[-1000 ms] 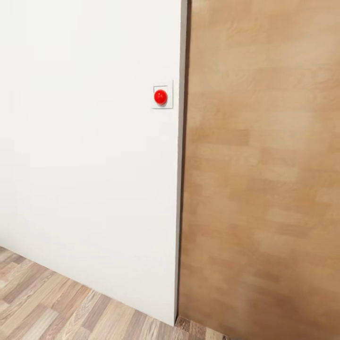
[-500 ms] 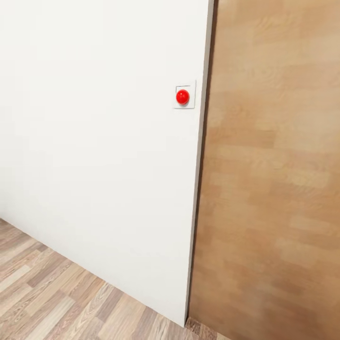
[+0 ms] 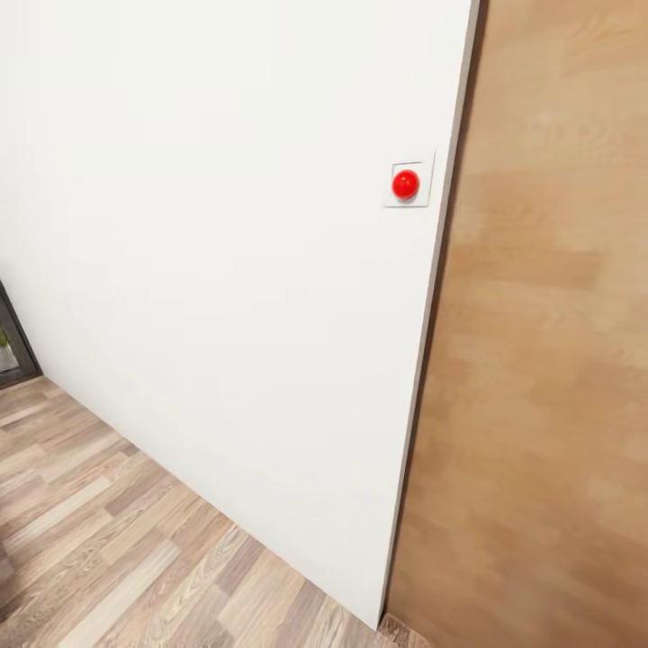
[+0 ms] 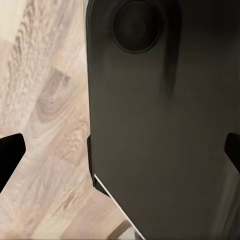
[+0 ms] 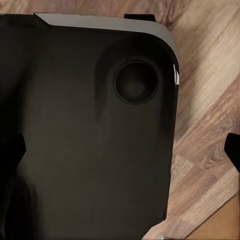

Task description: Put all the toys in the child's room - the three board games (two on the bed and one on the table), the two jigsaw puzzles on the table, and the tennis ball on the table - inside the toy box on the table in the child's room.

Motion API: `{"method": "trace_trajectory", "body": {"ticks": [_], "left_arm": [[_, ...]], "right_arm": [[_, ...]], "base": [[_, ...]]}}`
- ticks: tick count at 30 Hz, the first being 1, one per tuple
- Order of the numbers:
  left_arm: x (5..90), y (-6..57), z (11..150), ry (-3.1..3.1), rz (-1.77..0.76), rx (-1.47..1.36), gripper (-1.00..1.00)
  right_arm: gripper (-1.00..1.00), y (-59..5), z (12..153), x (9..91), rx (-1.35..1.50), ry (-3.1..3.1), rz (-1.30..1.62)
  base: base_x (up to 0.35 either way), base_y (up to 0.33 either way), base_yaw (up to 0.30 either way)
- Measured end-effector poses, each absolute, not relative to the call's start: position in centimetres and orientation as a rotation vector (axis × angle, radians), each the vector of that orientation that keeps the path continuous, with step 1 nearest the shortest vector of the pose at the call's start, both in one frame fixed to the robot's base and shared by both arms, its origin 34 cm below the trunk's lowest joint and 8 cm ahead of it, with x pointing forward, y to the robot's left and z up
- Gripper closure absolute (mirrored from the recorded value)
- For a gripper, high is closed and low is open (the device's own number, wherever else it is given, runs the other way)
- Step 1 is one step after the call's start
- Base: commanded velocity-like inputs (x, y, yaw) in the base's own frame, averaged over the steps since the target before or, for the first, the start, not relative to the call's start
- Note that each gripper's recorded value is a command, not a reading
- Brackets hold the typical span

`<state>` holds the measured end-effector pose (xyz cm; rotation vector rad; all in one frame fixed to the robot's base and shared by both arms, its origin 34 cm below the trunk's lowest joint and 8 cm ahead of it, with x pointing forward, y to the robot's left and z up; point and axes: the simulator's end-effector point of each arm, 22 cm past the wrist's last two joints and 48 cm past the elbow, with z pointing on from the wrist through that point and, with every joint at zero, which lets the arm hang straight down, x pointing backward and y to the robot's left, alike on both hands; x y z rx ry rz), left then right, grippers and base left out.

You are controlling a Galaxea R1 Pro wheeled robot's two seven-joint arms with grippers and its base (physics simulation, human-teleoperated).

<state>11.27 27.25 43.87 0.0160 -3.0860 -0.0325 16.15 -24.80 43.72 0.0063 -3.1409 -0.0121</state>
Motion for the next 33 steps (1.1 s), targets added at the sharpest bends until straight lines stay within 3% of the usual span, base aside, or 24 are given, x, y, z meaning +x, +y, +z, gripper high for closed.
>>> {"method": "trace_trajectory", "body": {"ticks": [33], "left_arm": [[12.06, 27.01, 43.83, -3.1, -0.031, 0.02, -1.0]], "right_arm": [[-1.0, -24.88, 43.73, 16.84, 0.008, -3.15, -0.005]], "base": [[0.0, 0.0, 0.299]]}}
